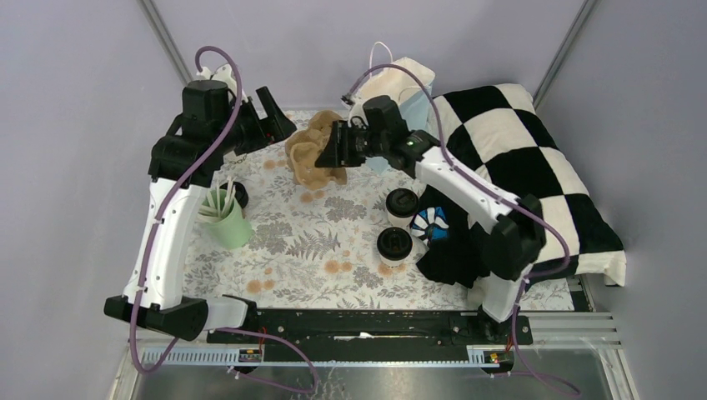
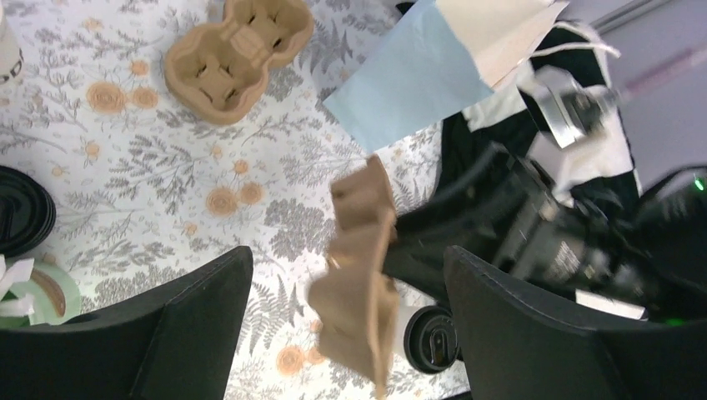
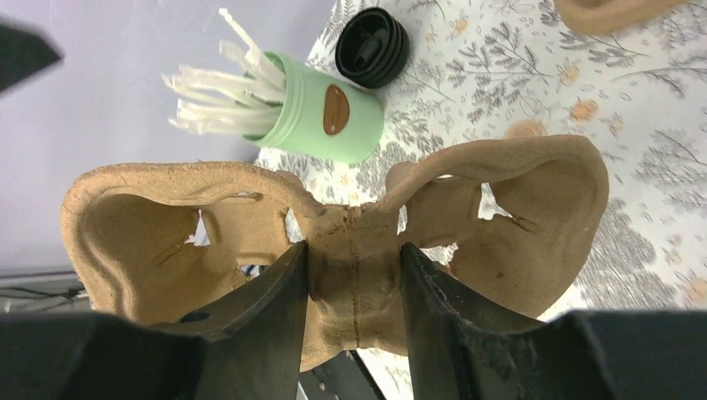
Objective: Pack the takeout coffee
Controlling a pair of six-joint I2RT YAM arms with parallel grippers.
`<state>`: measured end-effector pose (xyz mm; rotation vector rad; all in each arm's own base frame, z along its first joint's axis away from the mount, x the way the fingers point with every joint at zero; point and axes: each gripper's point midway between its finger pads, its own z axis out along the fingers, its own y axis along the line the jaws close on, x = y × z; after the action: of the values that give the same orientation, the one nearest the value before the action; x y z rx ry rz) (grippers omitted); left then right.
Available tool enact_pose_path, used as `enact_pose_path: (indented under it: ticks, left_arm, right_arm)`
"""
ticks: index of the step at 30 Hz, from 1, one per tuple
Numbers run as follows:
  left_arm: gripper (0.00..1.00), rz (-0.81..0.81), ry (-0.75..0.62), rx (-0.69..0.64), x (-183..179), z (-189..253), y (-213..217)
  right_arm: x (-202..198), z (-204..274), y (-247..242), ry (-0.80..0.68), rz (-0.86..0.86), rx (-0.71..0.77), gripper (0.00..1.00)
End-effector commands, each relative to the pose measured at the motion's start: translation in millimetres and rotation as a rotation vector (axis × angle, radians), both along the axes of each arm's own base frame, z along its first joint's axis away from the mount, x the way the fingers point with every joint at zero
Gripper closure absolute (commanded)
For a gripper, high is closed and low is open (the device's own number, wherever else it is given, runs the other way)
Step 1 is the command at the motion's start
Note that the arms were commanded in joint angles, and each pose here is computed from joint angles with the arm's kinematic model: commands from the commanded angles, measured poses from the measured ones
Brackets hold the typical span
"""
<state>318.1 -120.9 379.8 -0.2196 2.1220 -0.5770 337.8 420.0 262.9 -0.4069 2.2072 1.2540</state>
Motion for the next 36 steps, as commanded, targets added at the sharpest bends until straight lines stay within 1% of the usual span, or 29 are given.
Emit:
enact_pose_path:
  ticks: [1,5,9,11,14,17,19,21,24,27,28,31,36]
  left_arm:
    - [0.11,-0.012,-0.151,-0.079,21,43,-12]
    - [0.08,-0.126,-0.197,-0.184,53,50,-49]
    - [0.06,-0.226,-0.260,-0.244,91,51,-92]
    - [0.06,-0.264,-0.298,-0.237,113,50,-110]
    - [0.06,-0.303,-0.370,-0.161,149,43,-132]
    - [0.06,-0.311,-0.432,-0.121,188,34,-144]
    - [0.06,-0.318,-0.483,-0.120,209,35,-152]
    - [0.06,-0.341,-0.507,-0.140,228,22,-164]
    - [0.06,-0.398,-0.570,-0.199,241,18,-182]
    - [0.03,-0.377,-0.611,-0.229,259,12,-187]
    - [0.03,-0.368,-0.622,-0.239,265,9,-189]
    - [0.09,-0.347,-0.631,-0.271,281,-1,-194]
    - [0.29,-0.305,-0.653,-0.352,299,-9,-203]
  right_arm:
    - [-40,63,-52,-0.200,0.024,-0.061,0.55]
    - [-56,79,-119,-0.324,-0.113,-0.227,0.54]
    - [-56,110,-198,-0.482,-0.361,-0.389,0.53]
    - [-59,127,-232,-0.562,-0.472,-0.437,0.53]
    - [-65,146,-270,-0.647,-0.598,-0.475,0.53]
    - [-72,158,-288,-0.686,-0.655,-0.476,0.53]
    - [-78,160,-294,-0.694,-0.652,-0.483,0.53]
    - [-84,159,-299,-0.690,-0.653,-0.491,0.53]
    - [-91,157,-306,-0.681,-0.654,-0.493,0.53]
    - [-96,157,-311,-0.680,-0.657,-0.497,0.53]
    - [-97,157,-313,-0.678,-0.661,-0.501,0.53]
    - [-101,158,-319,-0.678,-0.670,-0.511,0.53]
    - [-106,157,-327,-0.676,-0.677,-0.532,0.53]
